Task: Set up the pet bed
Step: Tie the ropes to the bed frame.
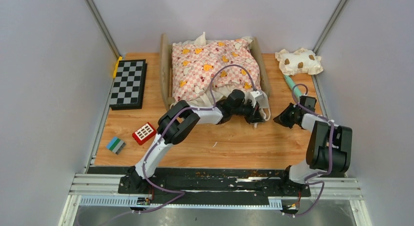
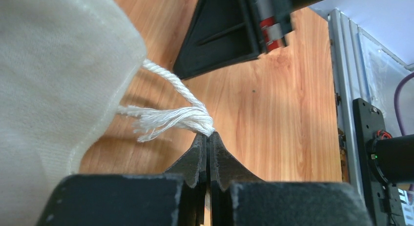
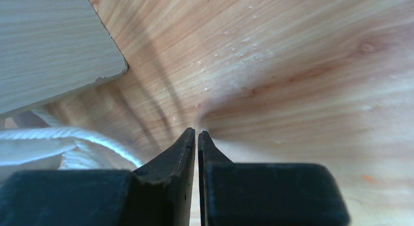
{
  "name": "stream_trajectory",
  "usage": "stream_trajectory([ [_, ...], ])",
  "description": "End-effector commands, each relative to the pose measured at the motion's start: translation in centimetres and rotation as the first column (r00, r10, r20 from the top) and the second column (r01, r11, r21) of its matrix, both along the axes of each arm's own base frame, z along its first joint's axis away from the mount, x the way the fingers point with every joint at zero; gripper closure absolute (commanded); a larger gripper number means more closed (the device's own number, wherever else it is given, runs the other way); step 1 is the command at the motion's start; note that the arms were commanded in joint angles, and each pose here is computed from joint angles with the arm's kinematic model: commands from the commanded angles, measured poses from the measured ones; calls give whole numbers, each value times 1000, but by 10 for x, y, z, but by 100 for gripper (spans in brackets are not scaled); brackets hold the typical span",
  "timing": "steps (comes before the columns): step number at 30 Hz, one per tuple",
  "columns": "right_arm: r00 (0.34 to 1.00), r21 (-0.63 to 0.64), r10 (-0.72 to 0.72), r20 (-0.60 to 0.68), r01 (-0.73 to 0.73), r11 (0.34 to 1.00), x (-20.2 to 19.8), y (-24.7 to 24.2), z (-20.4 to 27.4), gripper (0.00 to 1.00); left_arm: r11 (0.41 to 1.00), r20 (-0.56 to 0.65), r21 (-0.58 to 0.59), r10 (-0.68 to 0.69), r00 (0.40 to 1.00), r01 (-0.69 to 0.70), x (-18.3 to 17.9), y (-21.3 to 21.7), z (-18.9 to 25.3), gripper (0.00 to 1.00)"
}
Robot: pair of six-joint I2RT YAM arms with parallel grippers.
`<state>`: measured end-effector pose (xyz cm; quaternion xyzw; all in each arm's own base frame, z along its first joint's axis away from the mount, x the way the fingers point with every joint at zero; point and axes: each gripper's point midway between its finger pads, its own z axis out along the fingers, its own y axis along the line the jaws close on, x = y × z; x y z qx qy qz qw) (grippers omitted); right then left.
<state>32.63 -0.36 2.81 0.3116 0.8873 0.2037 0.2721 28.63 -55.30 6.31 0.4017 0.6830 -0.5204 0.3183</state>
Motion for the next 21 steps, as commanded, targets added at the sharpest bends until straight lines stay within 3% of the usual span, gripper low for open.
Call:
stream_trajectory([
  [1, 994, 105, 32, 102, -43, 994, 29, 13, 10, 91, 992, 82, -116, -34, 996, 44, -4, -5, 64, 100],
  [11, 992, 226, 37, 123, -64, 972, 43, 27, -3, 90, 989, 80, -138, -45, 996, 56, -7, -3, 76, 100],
  [21, 977, 425, 52, 208, -139, 895, 41, 53, 1, 90, 982, 90, -179, -36, 995, 52, 0, -1, 95, 100],
])
